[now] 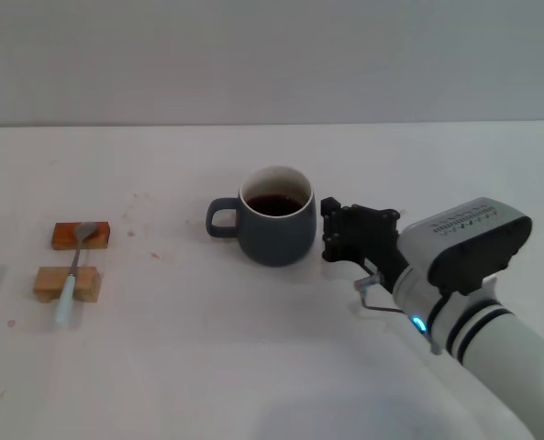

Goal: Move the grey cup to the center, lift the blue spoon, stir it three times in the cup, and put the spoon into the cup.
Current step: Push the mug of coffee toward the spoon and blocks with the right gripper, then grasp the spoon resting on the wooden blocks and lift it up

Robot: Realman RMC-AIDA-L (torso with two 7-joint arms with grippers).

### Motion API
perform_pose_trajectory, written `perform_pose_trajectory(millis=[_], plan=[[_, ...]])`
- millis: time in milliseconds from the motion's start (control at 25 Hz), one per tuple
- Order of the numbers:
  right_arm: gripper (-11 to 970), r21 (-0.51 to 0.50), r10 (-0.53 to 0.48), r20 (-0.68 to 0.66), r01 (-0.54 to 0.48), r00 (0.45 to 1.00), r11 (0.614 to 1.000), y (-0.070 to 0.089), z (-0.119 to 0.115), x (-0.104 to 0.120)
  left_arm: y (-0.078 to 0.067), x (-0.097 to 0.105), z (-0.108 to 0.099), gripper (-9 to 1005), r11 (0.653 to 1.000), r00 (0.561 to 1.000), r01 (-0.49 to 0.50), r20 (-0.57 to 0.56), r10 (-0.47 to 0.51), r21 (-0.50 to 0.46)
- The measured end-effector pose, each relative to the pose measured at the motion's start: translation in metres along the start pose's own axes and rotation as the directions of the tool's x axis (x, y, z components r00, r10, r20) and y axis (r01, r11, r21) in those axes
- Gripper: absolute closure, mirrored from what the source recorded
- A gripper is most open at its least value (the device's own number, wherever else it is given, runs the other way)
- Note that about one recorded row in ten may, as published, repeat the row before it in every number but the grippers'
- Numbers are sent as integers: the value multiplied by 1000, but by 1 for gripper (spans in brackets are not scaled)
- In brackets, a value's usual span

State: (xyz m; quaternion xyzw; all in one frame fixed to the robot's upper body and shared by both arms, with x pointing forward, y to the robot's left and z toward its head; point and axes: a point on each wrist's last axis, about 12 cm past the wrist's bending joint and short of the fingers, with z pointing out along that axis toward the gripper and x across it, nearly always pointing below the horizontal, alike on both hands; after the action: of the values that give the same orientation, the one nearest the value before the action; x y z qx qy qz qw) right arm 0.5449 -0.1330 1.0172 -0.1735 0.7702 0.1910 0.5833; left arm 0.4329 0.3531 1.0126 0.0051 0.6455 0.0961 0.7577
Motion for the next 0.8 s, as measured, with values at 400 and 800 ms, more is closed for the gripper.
perform_pose_trajectory(millis=[400,800], plan=[[960,178,-47,125,24,991,984,-49,-34,11,-5,3,-15,279,999,1000,8,-20,-8,42],[960,298,-76,150,28,986,954,-80,-48,12,-33,7,-43,285,973,992,113,-81,-98,203]])
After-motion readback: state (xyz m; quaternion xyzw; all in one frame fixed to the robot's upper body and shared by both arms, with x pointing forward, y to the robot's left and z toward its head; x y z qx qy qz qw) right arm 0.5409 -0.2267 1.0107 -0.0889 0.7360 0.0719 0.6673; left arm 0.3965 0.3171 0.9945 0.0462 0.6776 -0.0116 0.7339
